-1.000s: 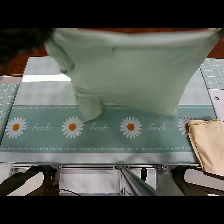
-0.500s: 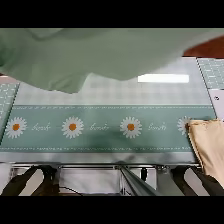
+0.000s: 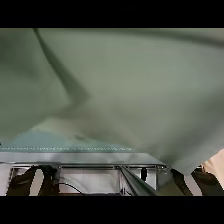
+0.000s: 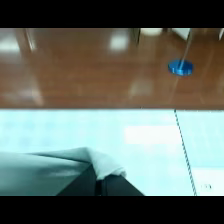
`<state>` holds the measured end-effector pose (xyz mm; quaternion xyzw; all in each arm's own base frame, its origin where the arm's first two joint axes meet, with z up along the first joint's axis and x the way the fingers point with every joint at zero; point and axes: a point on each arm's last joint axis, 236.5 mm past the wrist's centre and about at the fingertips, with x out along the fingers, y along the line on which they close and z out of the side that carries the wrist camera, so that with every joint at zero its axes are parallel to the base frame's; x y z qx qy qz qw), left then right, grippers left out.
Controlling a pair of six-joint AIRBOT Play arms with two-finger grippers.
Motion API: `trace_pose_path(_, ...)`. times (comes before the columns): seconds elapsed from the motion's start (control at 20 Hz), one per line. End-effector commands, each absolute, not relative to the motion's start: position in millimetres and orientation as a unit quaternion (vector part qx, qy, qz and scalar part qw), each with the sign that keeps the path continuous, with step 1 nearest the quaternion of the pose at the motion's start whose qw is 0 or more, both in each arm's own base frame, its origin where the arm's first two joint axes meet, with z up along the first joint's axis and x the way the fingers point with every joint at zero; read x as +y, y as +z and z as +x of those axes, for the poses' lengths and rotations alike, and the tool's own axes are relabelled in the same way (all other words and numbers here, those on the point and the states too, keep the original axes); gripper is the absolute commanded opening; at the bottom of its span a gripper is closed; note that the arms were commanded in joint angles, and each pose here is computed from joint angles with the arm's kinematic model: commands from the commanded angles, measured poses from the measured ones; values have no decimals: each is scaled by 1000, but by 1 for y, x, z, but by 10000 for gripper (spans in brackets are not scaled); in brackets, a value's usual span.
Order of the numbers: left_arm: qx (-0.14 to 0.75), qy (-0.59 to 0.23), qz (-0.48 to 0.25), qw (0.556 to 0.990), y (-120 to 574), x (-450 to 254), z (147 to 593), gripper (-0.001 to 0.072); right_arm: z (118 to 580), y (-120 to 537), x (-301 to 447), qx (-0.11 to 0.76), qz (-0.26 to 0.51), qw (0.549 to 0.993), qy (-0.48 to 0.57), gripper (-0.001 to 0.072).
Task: Fold the shirts.
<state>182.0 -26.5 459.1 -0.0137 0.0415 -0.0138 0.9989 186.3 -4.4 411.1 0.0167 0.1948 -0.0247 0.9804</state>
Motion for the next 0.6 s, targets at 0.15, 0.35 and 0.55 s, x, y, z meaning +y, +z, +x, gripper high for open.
trace_pose_path(0.15, 277, -14, -124, 953, 276, -2, 260, 19, 248, 279, -25, 353, 31, 934, -52, 17)
trace_pose_path(0.35, 351, -72, -191, 914, 192, -20, 364, 19, 346, 183, -27, 431, 46, 901, -38, 17)
trace_pose_path(0.55, 399, -93, -201, 890, 113, -54, 464, 19, 432, 89, -20, 488, 78, 869, -14, 17)
